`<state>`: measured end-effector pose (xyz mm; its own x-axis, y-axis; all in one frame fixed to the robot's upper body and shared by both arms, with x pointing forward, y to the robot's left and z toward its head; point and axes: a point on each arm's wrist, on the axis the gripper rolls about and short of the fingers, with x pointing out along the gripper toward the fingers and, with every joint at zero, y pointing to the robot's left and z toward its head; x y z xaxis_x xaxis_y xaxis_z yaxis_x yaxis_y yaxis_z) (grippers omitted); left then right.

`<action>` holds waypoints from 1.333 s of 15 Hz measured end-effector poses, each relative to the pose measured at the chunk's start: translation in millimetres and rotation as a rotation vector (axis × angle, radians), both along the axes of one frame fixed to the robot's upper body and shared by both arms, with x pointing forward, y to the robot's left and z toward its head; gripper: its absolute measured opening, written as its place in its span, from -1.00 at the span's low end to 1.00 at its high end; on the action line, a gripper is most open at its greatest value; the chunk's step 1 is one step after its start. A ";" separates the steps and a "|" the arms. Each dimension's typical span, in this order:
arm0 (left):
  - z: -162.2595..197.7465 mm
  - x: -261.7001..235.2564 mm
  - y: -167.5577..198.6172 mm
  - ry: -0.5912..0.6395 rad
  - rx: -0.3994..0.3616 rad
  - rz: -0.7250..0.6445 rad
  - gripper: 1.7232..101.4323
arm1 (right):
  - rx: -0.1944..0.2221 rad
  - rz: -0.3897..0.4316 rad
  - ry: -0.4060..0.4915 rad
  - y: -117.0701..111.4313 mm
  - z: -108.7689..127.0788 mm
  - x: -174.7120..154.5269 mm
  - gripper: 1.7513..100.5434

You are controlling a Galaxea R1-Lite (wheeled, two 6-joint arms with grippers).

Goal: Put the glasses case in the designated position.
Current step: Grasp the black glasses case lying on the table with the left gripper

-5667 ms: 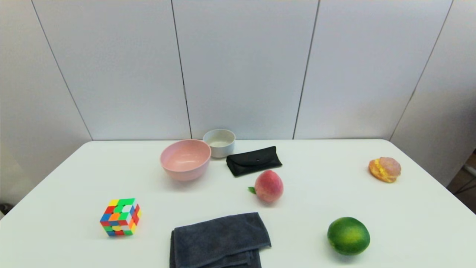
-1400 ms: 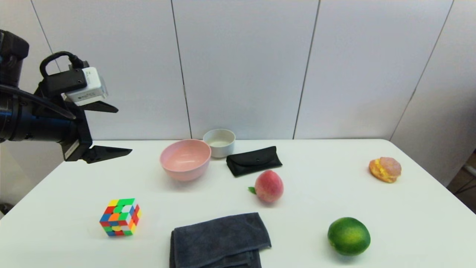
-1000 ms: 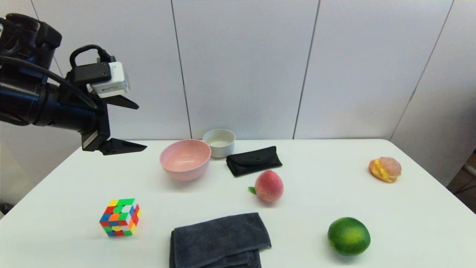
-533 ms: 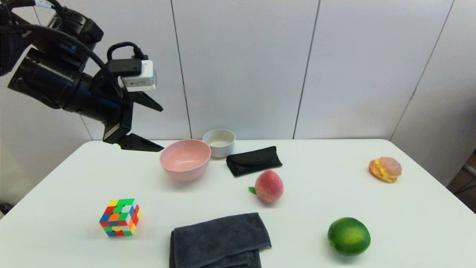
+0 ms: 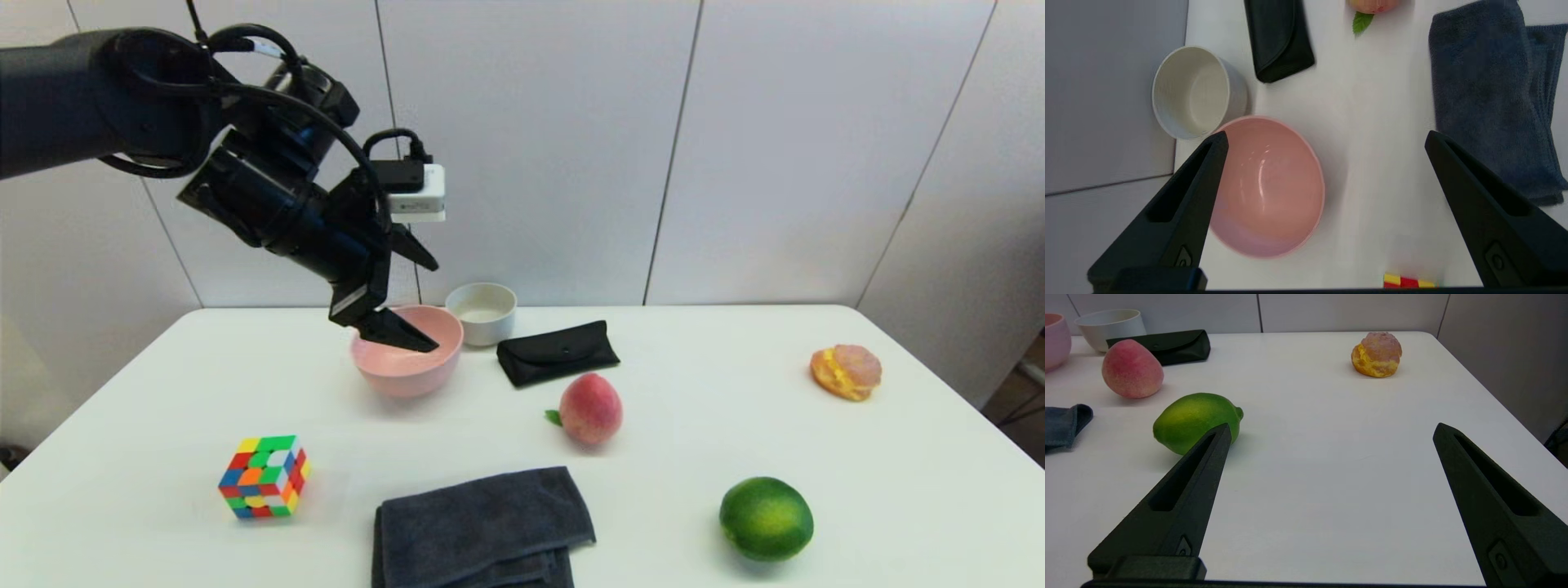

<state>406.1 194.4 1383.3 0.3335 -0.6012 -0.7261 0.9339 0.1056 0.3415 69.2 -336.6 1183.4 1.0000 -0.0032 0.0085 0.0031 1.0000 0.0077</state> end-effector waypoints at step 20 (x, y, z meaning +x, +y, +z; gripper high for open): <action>-81.1 65.5 -91.4 -0.055 -0.117 -0.029 0.93 | 0.000 0.000 0.000 0.0 0.0 0.0 0.95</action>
<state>471.6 103.0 1302.2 0.3521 -0.6907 -0.6316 0.9173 0.1207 0.3794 69.2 -336.6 1183.4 1.0000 -0.0028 0.0081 0.0027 1.0000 0.0073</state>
